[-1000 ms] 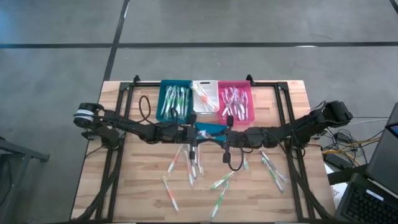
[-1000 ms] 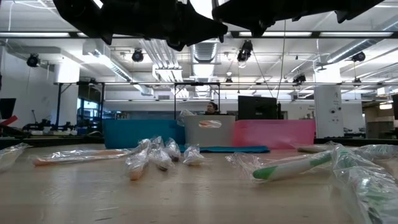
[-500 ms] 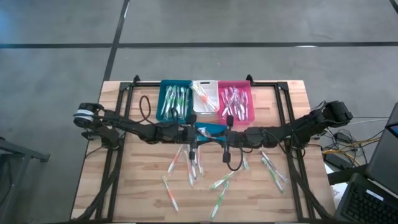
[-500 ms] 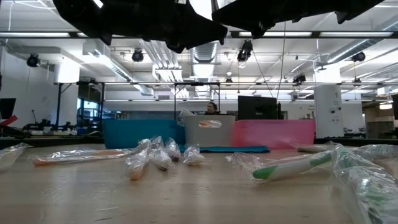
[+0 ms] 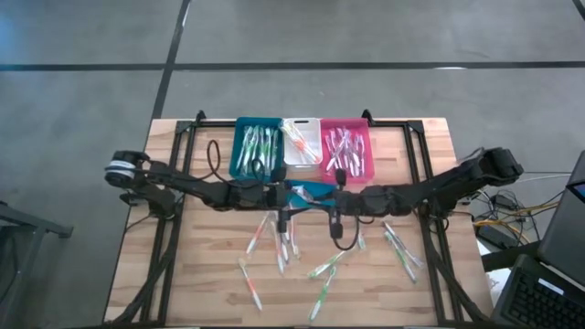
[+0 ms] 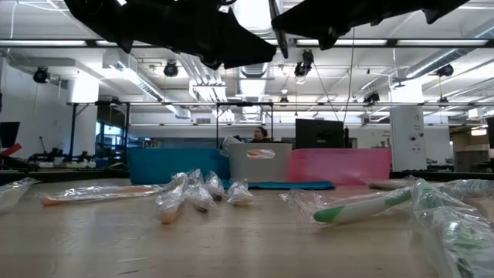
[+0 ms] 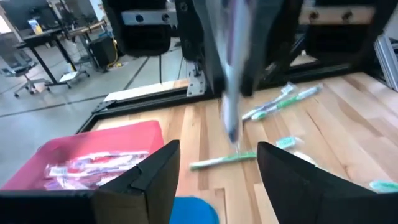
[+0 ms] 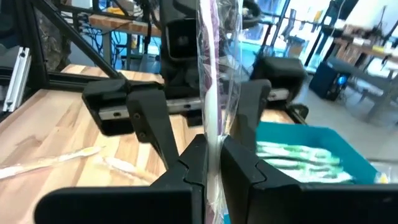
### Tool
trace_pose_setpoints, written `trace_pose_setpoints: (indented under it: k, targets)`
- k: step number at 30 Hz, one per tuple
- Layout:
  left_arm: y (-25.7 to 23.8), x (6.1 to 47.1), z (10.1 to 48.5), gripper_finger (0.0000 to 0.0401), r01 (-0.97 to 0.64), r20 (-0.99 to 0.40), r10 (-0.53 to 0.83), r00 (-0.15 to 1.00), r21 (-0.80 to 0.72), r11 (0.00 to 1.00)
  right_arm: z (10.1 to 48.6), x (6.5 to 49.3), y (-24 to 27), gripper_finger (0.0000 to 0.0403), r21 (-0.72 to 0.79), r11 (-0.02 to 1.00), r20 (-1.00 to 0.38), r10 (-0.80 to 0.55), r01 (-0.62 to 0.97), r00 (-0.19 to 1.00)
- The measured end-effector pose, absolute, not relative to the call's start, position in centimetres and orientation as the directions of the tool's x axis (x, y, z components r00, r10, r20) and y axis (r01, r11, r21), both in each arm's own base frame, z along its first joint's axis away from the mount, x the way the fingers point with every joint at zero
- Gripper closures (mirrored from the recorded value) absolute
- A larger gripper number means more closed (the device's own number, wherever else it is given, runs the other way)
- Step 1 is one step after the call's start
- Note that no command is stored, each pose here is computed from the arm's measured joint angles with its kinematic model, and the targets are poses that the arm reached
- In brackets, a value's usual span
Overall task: Pick & Place Toothbrushes
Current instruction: Put the purple toothbrush into the pink bin
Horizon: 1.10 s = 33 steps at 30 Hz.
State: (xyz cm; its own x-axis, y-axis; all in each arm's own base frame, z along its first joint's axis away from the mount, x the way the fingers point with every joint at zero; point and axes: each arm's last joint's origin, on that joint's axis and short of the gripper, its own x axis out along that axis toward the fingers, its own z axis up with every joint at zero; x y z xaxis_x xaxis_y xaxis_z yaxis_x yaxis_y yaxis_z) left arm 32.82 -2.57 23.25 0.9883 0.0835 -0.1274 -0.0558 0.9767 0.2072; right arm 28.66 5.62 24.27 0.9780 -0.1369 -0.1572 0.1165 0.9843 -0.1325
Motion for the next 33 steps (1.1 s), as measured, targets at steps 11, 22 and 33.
trace_pose_setpoints:
  k: [11,22,33]
  targets:
    - [-2.5,32.3,23.4,0.0183,-0.048,-0.181,0.088,0.979,0.213,0.976,25.0,26.1,4.3,0.0384,-0.163,0.947,-0.29,-0.313,0.275,0.905]
    - [-2.5,32.3,23.3,0.0183,-0.055,-0.184,0.095,0.978,0.213,0.975,24.2,24.8,-2.1,0.0383,-0.132,0.839,-0.428,-0.529,0.528,0.733]
    - [-2.5,32.3,23.3,0.0183,-0.054,-0.184,0.094,0.978,0.213,0.976,23.0,22.7,-10.0,0.0383,0.112,0.711,-0.566,-0.528,0.694,0.633]
